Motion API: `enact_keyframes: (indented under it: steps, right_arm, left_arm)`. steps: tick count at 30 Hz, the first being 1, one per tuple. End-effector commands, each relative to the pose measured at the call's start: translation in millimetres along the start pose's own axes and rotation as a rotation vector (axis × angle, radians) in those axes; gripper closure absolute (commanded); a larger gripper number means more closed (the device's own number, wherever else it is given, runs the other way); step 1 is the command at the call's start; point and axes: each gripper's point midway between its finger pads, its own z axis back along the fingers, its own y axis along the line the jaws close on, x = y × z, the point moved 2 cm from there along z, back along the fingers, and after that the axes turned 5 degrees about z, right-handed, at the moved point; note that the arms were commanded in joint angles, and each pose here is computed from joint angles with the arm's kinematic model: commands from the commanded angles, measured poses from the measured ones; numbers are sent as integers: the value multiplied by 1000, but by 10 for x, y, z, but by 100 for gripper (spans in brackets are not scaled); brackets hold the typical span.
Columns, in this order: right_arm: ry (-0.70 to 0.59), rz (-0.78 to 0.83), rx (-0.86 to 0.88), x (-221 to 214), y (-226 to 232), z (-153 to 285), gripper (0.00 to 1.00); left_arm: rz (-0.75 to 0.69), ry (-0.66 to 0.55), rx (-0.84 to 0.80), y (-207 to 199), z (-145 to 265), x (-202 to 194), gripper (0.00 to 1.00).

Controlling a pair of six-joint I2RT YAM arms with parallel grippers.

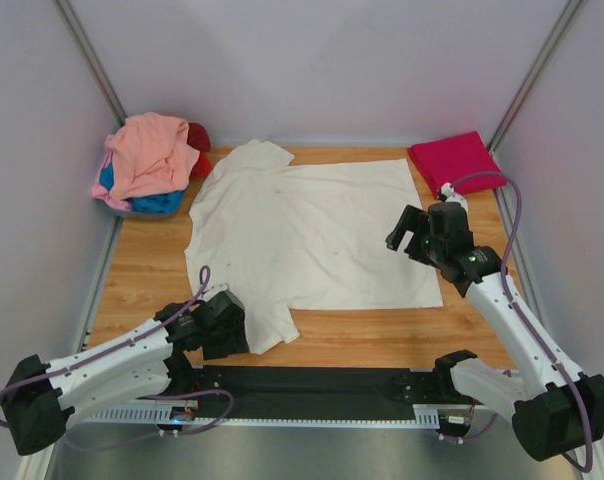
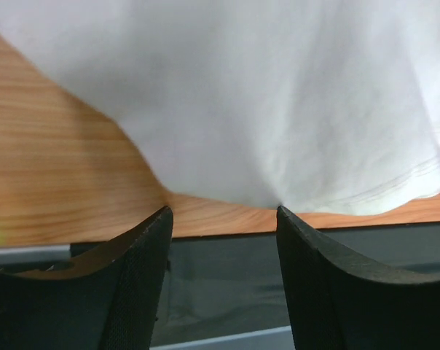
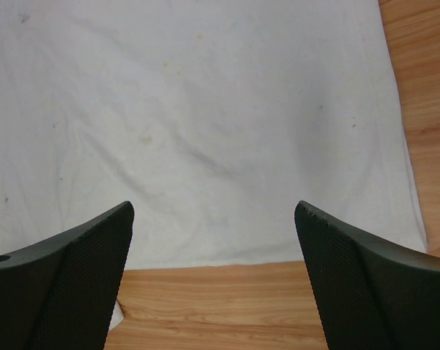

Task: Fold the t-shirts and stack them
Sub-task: Flatten the tshirt out

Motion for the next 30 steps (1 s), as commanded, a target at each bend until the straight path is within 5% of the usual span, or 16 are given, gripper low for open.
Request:
enact_keyframes:
  steps: [1,4,7,8,10,11,21,30]
  right_arm:
    - [-12,-16,-21,-5,-83,-81,7]
    - [-6,-19,-29,-43,-123,-106,7]
    - [1,-21,-46,-71,-167,-127,7]
    - [1,-29,-53,-75,-192,-132,7]
    - [6,-63,-53,-101,-221,-143,8]
    - [22,-94,-79,-174,-327,-177,9]
    - [132,-522,-189,-840,-1096,-309,18]
    - [125,-614,-275,-1044,-1424,-354,24]
  left_arm:
    - [28,-93,-74,-172,-153,152,33]
    - [19,-115,-47,-169,-201,201,34]
    - [1,-133,-22,-168,-227,247,50]
    - [-5,-139,-22,-180,-219,263,72]
    - [-28,-156,-25,-222,-146,319,97]
    - [-35,-169,-33,-245,-93,350,100]
    - [-106,-306,-48,-403,435,689,100]
    - [-139,-311,-25,-380,408,705,100]
